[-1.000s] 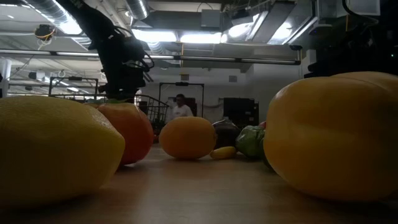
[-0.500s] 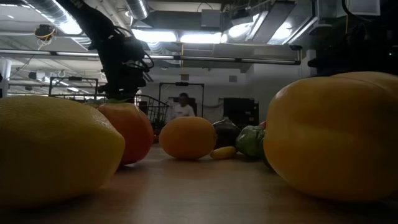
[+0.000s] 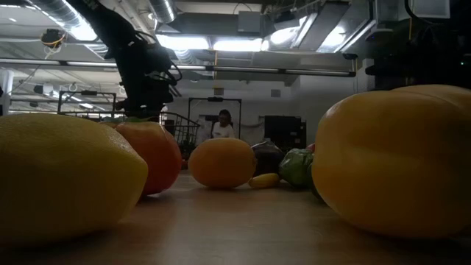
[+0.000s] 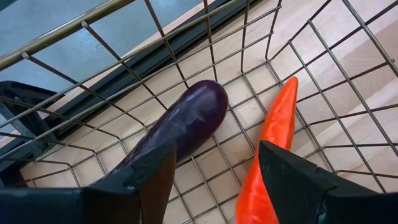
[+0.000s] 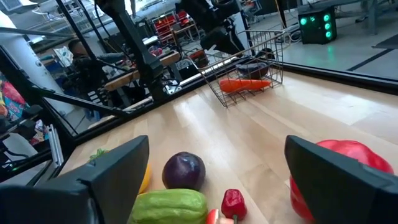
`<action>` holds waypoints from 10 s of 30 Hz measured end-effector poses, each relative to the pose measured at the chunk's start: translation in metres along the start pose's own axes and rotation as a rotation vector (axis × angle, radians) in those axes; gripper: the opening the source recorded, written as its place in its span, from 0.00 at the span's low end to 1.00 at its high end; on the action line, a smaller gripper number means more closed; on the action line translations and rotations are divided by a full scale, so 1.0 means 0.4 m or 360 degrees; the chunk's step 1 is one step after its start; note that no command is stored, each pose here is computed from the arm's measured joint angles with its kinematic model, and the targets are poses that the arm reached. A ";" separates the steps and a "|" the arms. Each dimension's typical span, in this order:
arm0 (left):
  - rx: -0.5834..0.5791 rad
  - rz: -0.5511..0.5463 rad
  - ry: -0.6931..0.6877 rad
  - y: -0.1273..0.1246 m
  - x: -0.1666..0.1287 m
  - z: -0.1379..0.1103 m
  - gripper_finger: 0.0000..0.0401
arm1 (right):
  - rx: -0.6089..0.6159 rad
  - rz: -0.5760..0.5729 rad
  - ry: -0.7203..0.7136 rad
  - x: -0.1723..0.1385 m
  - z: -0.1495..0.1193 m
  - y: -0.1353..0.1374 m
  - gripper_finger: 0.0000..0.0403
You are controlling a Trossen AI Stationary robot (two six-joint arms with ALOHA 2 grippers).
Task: Sort produce into baskets
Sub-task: Put the top yellow lemon into the transparent bin, then put the violet onion into the silver wire basket
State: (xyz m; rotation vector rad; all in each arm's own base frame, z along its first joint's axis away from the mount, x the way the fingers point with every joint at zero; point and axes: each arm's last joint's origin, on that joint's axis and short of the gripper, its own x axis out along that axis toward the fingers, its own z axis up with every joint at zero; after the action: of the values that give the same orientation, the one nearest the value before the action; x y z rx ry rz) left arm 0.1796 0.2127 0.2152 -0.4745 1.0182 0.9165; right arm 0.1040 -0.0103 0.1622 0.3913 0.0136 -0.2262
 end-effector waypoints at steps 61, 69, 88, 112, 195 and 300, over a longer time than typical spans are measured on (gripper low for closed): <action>-0.0047 0.0000 0.0001 0.000 0.000 0.000 0.56 | -0.0577 0.0460 0.0645 0.264 0.236 0.176 0.93; -0.0047 -0.0001 0.0002 0.000 0.000 0.000 0.56 | -0.0573 0.0431 0.0759 0.341 0.222 0.184 0.93; -0.0072 0.0000 0.0001 0.000 0.000 0.000 0.56 | -0.0635 0.0428 0.0946 0.482 0.138 0.255 0.93; -0.0107 -0.0005 0.0005 -0.005 -0.001 -0.001 0.56 | -0.0522 0.0144 0.1156 0.605 -0.038 0.351 0.93; 0.0209 -0.0789 -0.0355 -0.186 -0.212 0.080 0.56 | -0.0491 -0.0525 0.1134 0.335 0.363 0.145 0.64; 0.0625 -0.1297 -0.1214 -0.607 -0.226 -0.151 0.56 | -0.0172 -0.1294 0.1444 0.185 0.366 -0.223 0.74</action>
State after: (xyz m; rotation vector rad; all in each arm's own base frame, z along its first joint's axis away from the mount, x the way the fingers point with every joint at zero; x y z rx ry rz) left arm 0.3303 -0.0036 0.2504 -0.1398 0.2241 0.1049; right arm 0.1519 -0.1619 0.2600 0.3360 1.0886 -0.8286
